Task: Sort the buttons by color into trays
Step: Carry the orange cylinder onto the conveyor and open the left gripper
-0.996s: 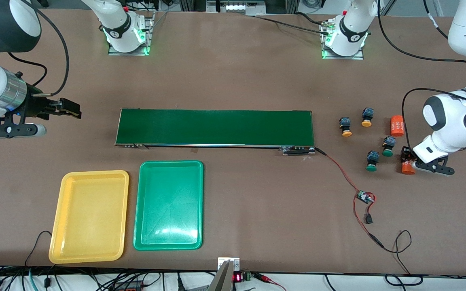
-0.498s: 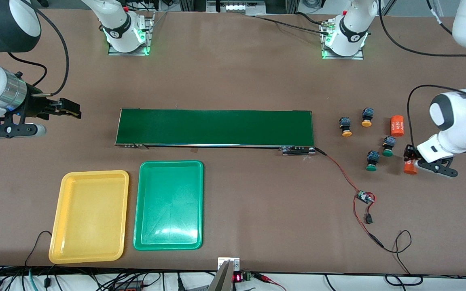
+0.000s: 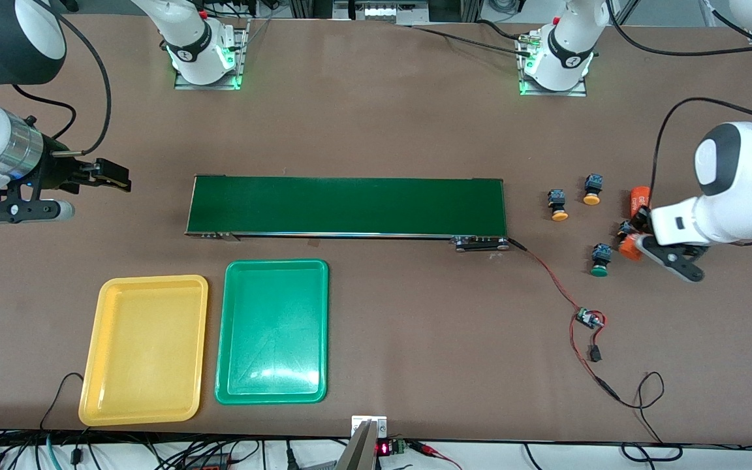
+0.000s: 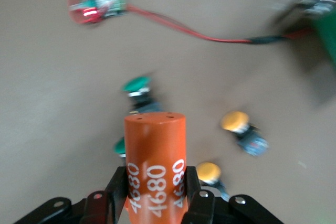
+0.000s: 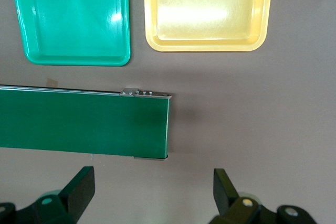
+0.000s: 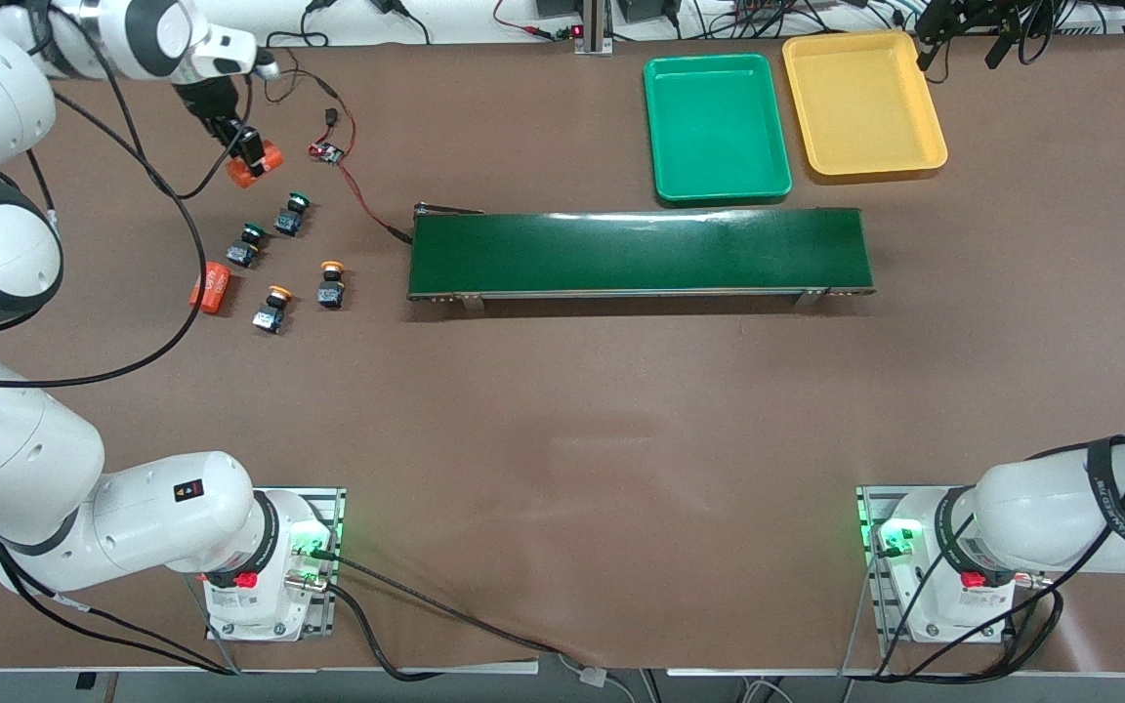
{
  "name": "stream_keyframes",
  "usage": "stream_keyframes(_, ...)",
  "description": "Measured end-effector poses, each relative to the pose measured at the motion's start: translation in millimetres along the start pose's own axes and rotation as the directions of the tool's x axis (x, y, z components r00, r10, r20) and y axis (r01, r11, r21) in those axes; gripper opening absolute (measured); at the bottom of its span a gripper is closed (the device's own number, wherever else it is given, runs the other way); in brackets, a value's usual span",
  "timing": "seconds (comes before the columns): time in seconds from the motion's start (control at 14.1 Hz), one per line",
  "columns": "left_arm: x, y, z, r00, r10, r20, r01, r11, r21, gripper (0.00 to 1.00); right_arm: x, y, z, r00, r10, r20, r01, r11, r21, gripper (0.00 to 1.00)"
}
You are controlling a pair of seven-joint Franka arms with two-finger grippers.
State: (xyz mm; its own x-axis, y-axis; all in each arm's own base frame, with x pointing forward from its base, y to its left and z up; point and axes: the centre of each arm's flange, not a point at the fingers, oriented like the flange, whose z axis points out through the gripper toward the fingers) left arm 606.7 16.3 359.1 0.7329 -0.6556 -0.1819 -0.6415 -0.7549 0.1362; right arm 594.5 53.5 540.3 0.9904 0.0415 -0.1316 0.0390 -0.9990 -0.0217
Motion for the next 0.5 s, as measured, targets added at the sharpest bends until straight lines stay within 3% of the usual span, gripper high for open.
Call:
stream_keyframes(0.28, 68, 97, -5, 0.972, 0.235, 0.011, -0.234, 0.971, -0.039, 0.49, 0, 0, 0, 1.000, 0.001, 0.000, -0.001, 1.000, 0.000, 1.00)
stream_keyframes(0.5, 111, 166, 16, 0.889, 0.458, -0.010, -0.457, 0.885, -0.089, 0.49, 0, 1, 0, 1.000, 0.002, -0.001, -0.002, 1.000, 0.000, 1.00)
